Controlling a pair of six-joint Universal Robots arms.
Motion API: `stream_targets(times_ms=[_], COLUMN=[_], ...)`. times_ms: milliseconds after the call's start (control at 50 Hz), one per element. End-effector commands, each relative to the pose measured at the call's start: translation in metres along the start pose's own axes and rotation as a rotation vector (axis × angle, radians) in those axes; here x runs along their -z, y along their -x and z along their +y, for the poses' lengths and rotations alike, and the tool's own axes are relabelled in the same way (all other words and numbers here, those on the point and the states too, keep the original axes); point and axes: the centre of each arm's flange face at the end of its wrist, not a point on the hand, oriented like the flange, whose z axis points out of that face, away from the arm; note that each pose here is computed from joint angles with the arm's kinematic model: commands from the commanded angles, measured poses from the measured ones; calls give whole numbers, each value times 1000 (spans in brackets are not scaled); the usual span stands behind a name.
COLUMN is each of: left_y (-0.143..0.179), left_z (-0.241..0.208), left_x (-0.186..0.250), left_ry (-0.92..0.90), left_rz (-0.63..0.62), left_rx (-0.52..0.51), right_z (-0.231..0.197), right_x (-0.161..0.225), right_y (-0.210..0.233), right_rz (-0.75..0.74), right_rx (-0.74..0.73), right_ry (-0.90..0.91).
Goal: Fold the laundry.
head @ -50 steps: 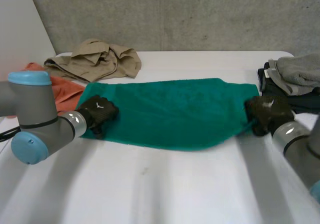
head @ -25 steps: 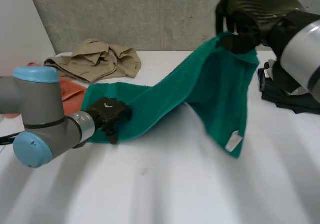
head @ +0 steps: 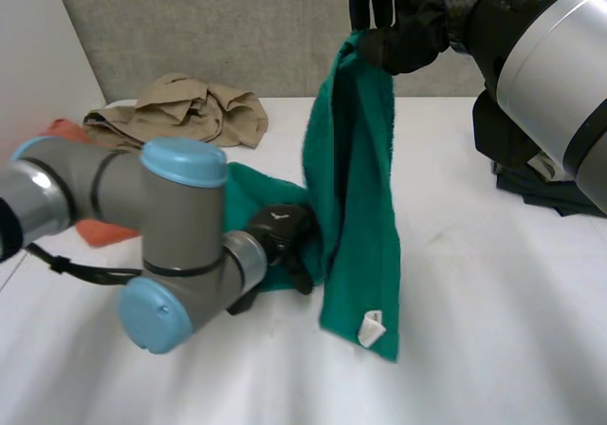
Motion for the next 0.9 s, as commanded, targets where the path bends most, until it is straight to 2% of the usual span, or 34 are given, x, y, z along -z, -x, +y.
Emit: stream_targets(times_ms=[20, 100, 240, 320, 400, 560, 640, 740, 900], left_y=[-30, -23, 37, 71, 93, 93, 88, 85, 80], left_z=[-2, -10, -33, -38, -31, 13, 27, 34, 41], left_x=[1, 0, 8, 21, 35, 44, 38, 31, 21], left_ry=[-22, -60, -97, -83, -27, 103, 93, 84, 97], left_rz=[15, -42, -192, -238, -241, -198, -216, -260, -265], left_rx=[97, 121, 102, 23, -129, -382, -476, -542, -558], right_z=[4, 12, 57, 91, 140, 210, 224, 231, 239], right_x=[3, 2, -10, -18, -29, -19, -16, -13, -5], right_y=[4, 0, -37, -75, -114, -129, -132, -131, -122], right_rz=[-12, 1, 72, 145, 194, 176, 189, 194, 175], right_rx=[-16, -12, 65, 122, 159, 169, 167, 165, 164], right_ry=[18, 40, 179, 268, 376, 564, 563, 553, 571])
